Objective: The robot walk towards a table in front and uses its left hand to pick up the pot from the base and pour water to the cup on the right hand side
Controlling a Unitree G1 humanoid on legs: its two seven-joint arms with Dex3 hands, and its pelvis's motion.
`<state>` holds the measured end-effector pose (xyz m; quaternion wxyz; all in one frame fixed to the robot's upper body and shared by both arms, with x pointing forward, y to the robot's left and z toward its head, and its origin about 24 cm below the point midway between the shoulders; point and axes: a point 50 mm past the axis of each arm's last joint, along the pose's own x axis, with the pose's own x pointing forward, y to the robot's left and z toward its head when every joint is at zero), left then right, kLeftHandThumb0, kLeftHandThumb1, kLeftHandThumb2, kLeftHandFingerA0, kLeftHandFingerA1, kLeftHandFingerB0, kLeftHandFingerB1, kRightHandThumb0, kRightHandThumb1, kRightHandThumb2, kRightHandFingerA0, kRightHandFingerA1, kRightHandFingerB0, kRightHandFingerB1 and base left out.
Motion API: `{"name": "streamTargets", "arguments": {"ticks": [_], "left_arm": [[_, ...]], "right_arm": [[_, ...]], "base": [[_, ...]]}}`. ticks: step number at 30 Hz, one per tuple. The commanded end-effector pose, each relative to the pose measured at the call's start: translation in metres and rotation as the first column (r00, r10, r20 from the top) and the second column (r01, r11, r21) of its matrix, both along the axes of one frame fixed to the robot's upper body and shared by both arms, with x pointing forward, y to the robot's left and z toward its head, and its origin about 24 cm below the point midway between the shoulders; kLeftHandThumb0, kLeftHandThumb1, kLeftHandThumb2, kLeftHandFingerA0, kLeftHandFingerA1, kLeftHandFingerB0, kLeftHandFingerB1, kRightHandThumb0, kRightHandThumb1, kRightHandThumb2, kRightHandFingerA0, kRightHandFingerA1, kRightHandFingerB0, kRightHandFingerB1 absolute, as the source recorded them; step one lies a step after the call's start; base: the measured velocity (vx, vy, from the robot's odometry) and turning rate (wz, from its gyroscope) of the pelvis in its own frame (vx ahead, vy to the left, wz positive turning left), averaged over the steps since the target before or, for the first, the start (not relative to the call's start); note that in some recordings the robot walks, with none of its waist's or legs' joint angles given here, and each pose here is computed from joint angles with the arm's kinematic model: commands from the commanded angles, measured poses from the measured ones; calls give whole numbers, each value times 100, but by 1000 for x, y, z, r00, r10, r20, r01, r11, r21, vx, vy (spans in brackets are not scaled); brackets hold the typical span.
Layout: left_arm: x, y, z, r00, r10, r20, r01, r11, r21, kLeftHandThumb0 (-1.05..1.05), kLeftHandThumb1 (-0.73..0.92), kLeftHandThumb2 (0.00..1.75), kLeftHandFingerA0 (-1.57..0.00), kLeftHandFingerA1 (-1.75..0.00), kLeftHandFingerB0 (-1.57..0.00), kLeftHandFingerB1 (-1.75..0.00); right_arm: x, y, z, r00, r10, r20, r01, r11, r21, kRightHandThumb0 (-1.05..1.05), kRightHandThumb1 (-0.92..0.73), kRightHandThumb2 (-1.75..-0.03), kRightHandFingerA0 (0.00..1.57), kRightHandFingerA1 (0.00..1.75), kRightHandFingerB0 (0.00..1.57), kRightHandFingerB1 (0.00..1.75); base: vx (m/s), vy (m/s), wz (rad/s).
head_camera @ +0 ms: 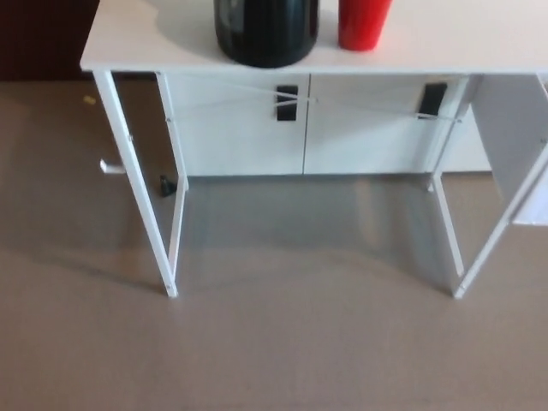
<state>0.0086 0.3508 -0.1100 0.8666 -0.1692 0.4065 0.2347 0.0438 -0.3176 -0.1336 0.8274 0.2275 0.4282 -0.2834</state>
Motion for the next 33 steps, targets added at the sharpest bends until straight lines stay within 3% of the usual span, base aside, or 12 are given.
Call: {"name": "streamTargets", "arguments": {"ticks": [1,3,4,5,8,9,10,11,12,14,16,33], "left_arm": [[-2,4,3,1000,-5,13,5,1000,20,-17,55,56,-38,-39,-33,-33],[-2,4,3,1000,-5,13,5,1000,20,-17,55,56,-38,-39,-33,-33],[-3,5,3,1000,0,5,0,1000,17,-13,38,84,-26,-54,-20,-49],[-3,5,3,1000,0,1,0,1000,20,-14,37,84,-25,-54,-20,-49],[-4,5,3,1000,-2,-6,2,1000,28,-18,55,56,-36,-38,-33,-32],[-5,4,2,1000,5,-10,-5,1000,30,-17,56,57,-37,-39,-34,-32],[-5,4,2,1000,6,-7,-6,1000,29,-13,38,84,-25,-54,-22,-50],[-6,4,3,1000,6,-1,-6,1000,27,-13,38,84,-25,-54,-22,-50],[-6,4,2,1000,12,-7,-12,1000,24,-16,56,57,-36,-37,-34,-32],[-5,4,2,1000,24,-5,-24,1000,19,-12,38,85,-23,-53,-21,-50],[-4,4,2,1000,28,-1,-28,999,19,-14,56,57,-36,-38,-33,-32],[-2,5,3,1000,12,10,-12,1000,20,-21,55,57,-39,-40,-32,-32]], "right_arm": [[4,-6,5,999,34,24,-33,999,-33,-42,-51,-56,67,54,24,30],[4,-6,5,999,35,24,-34,999,-33,-42,-51,-56,67,54,24,30],[3,-6,4,1000,26,2,-26,999,-39,-30,-35,-88,64,70,13,49],[2,-6,4,1000,26,-6,-26,999,-41,-43,-53,-57,73,53,29,31],[2,-7,4,1000,20,-6,-21,999,-38,-41,-53,-56,72,53,29,31],[2,-6,5,1000,18,1,-18,999,-37,-40,-53,-56,71,55,29,31],[2,-7,4,1000,19,1,-19,999,-35,-29,-37,-88,61,70,9,47],[1,-7,4,1000,22,0,-22,999,-31,-29,-37,-88,61,70,9,47],[2,-6,4,1000,24,0,-24,999,-32,-39,-53,-56,70,52,24,30],[3,-6,3,1000,18,-10,-18,999,-33,-28,-36,-89,60,69,13,49],[5,-6,3,1000,19,-14,-20,999,-36,-37,-54,-57,68,51,27,31],[10,-5,3,999,47,7,-47,999,-26,-47,-37,-70,60,60,17,39]], "base": [[351,-115,16],[426,-146,20],[462,-439,-75],[409,-394,60],[396,-220,40],[353,-91,2],[339,-61,0],[349,-44,-4],[370,-15,-5],[359,49,-22],[374,94,-21],[361,104,-1]]}}
